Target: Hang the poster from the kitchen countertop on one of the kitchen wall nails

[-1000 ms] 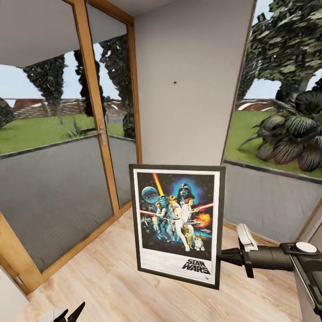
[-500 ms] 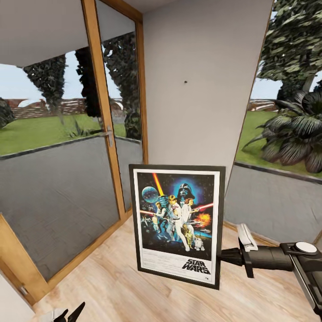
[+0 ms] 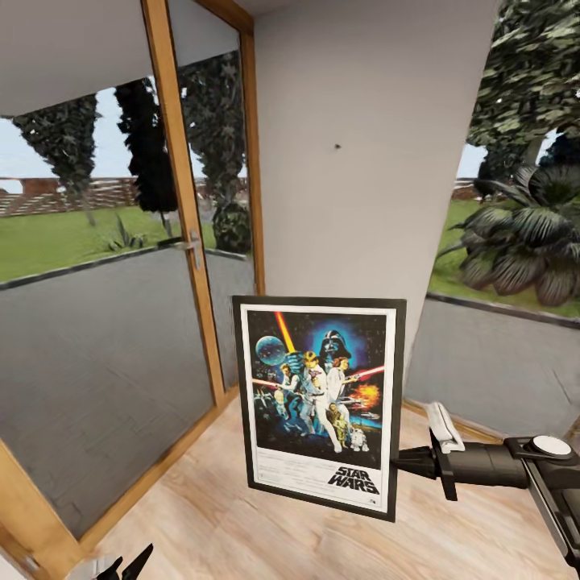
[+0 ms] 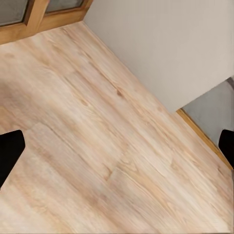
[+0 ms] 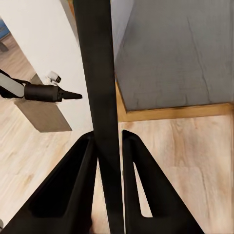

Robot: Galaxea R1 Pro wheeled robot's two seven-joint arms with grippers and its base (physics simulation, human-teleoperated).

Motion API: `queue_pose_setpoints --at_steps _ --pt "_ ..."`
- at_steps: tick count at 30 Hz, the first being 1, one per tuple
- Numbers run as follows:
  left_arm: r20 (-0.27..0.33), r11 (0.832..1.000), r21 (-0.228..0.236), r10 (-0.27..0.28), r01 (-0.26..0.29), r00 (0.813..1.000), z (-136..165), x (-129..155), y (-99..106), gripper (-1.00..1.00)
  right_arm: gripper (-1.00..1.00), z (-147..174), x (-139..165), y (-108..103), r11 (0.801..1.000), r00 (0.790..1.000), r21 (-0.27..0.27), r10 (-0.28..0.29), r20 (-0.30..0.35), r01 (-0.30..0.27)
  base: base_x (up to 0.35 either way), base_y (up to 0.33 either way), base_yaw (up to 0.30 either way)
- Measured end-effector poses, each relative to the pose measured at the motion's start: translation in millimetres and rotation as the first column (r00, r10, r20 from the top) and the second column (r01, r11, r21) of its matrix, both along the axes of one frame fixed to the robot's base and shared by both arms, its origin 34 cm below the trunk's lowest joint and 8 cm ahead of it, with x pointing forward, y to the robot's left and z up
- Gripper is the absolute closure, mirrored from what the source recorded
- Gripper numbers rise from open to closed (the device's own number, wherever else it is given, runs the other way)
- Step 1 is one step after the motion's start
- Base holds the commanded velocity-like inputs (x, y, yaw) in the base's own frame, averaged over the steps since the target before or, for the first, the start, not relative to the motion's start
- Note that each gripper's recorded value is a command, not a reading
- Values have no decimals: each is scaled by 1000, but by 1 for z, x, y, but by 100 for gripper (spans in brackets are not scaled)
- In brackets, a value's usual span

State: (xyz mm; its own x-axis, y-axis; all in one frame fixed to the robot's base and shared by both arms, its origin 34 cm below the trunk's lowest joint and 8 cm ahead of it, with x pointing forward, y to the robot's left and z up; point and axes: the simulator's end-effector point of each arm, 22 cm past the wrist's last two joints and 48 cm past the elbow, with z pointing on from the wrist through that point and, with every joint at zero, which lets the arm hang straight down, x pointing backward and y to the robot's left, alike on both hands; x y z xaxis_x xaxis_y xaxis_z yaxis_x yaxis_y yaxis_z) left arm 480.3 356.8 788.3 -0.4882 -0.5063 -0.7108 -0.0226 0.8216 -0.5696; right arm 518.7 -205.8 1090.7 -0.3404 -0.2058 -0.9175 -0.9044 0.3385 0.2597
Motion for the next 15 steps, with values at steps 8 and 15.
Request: queue_pose_setpoints --at_steps 8,15 --pt "2 1000 1 0 0 1000 0 0 0 -100 100 0 0 0 1000 1000 0 0 0 0 178 277 -295" --pt "2 1000 1 0 0 1000 0 1 0 -100 100 0 0 0 1000 1000 0 0 0 0 177 277 -300"
